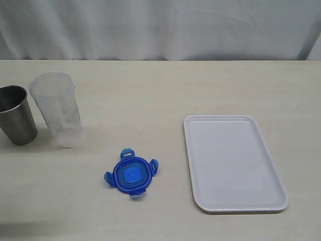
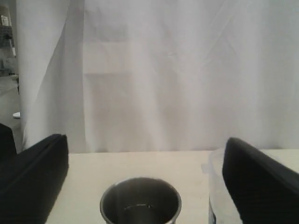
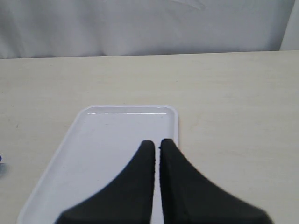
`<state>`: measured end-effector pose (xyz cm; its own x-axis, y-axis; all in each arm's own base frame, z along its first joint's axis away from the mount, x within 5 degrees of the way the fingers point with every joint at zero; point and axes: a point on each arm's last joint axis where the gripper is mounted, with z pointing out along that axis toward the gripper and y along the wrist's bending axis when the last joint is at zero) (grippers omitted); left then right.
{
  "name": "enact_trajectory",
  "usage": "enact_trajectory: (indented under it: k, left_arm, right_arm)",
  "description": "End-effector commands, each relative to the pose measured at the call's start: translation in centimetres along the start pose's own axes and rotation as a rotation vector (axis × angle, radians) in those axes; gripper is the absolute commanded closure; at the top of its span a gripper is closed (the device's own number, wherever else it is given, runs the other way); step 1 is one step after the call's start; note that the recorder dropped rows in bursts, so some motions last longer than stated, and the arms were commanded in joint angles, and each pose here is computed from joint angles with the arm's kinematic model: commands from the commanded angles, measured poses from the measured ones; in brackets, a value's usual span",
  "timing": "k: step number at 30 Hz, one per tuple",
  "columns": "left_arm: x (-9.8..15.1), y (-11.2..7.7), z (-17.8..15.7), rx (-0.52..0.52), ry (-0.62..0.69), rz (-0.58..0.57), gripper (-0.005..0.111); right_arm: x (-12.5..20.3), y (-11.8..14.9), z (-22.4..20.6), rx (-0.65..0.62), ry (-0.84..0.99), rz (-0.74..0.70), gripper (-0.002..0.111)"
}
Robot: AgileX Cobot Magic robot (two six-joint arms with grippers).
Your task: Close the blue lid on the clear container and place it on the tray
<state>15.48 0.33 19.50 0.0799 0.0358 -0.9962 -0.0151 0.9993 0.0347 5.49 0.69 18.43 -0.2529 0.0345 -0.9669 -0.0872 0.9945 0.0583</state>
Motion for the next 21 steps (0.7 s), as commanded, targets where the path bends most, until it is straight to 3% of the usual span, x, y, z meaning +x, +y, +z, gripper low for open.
enact_trajectory:
  k: [1,9,21]
  left_arm:
    - [1.4,0.0,1.6,0.004,0.059,0.027,0.018]
    - [5.5,-0.1,3.9,0.02,0.266,0.047,0.018]
    - [7.8,-0.3,5.2,0.039,0.357,0.051,0.018]
  right_arm:
    - [0.1,0.0,0.0,-0.001,0.0,0.001,0.104]
    - [0.1,0.0,0.0,-0.001,0.0,0.001,0.104]
    - [0.1,0.0,0.0,-0.001,0.0,0.001,0.104]
